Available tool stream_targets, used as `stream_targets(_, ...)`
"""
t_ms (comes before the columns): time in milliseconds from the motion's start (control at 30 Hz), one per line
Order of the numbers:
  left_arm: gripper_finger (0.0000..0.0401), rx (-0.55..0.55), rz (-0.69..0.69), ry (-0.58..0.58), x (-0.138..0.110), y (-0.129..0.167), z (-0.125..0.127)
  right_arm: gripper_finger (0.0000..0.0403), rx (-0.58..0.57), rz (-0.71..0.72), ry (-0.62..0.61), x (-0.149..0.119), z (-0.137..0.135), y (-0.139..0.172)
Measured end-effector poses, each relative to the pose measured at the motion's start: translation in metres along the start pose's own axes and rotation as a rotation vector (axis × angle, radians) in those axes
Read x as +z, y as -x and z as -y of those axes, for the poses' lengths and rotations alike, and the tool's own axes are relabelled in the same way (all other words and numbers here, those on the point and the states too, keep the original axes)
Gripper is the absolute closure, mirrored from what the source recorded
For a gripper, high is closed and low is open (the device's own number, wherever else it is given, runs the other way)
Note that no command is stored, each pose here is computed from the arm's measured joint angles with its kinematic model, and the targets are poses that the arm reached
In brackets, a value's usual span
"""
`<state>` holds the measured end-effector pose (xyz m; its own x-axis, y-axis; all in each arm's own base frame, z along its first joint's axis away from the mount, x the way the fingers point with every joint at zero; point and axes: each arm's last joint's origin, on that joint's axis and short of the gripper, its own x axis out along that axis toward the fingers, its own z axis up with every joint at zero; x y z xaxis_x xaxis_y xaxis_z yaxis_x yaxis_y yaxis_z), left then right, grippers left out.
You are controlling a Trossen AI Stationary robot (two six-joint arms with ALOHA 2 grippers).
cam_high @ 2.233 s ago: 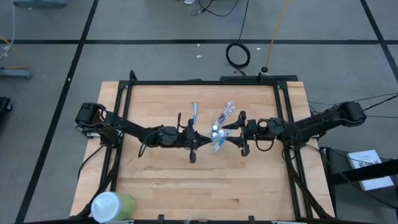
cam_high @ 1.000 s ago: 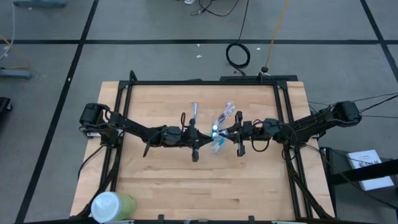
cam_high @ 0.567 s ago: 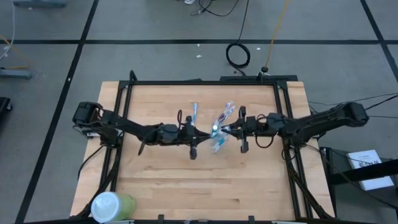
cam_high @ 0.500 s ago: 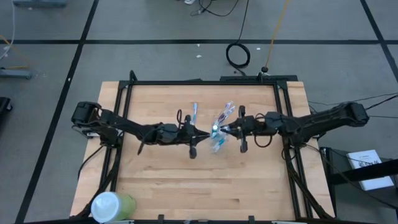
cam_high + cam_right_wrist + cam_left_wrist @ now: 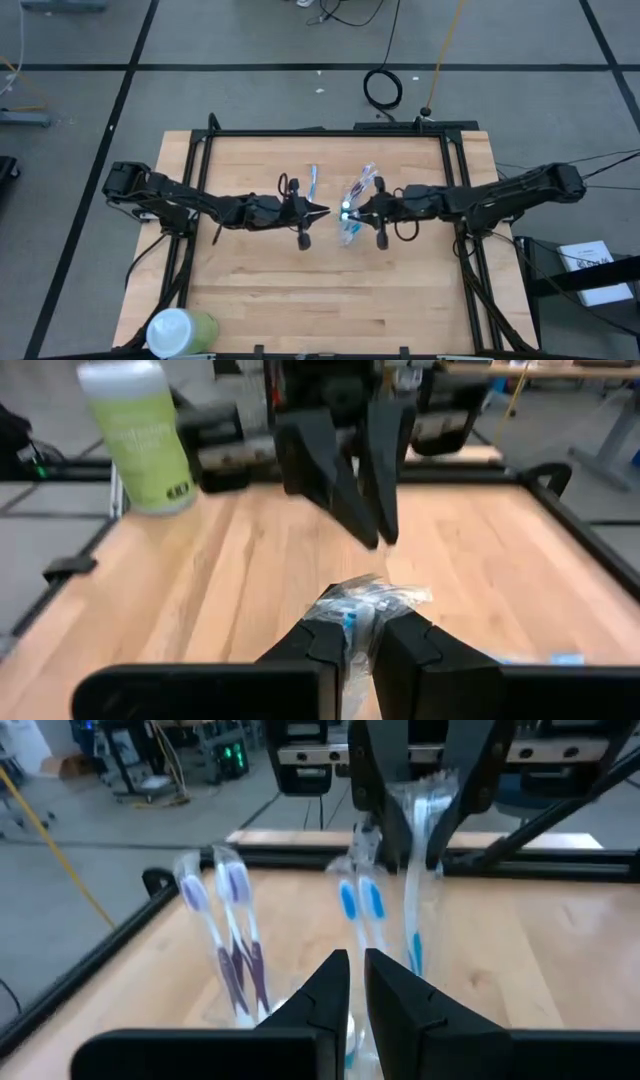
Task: Pick & Place toothbrushing station
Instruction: Put the blue toothbrush into the transparent organizer
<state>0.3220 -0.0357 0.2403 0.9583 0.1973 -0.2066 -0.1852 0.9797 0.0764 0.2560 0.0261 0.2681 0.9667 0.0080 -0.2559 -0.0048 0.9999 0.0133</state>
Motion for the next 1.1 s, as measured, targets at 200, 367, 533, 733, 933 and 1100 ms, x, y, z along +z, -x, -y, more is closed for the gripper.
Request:
stream_targets(200,0.0359,0.003,-0.056,0.023,-0.006,0.000,0.000,0.0383,-0.007,-0.081,-0.029,-0.017,-0.001,-0.019)
stream_targets(367,0.0359,0.009,-0.057,0.024,-0.006,0.000,0.000,0.0383,-0.008,-0.101,-0.051,-0.028,-0.002,-0.035)
stream_targets(533,0.0359,0.009,-0.059,0.030,-0.006,0.000,0.000,0.0383,-0.011,-0.113,-0.052,-0.035,-0.003,-0.044)
stream_targets(733,0.0359,0.010,-0.064,0.036,-0.007,0.000,0.000,0.0376,-0.010,-0.105,-0.050,-0.033,-0.003,-0.042)
stream_targets(933,0.0359,0.010,-0.064,0.042,-0.007,0.000,-0.001,0.0332,-0.005,-0.080,-0.018,-0.026,-0.002,-0.035)
stream_targets(1100,0.0359,0.010,-0.064,0.047,-0.007,0.000,0.000,0.0277,-0.008,-0.065,-0.012,-0.020,-0.002,-0.027)
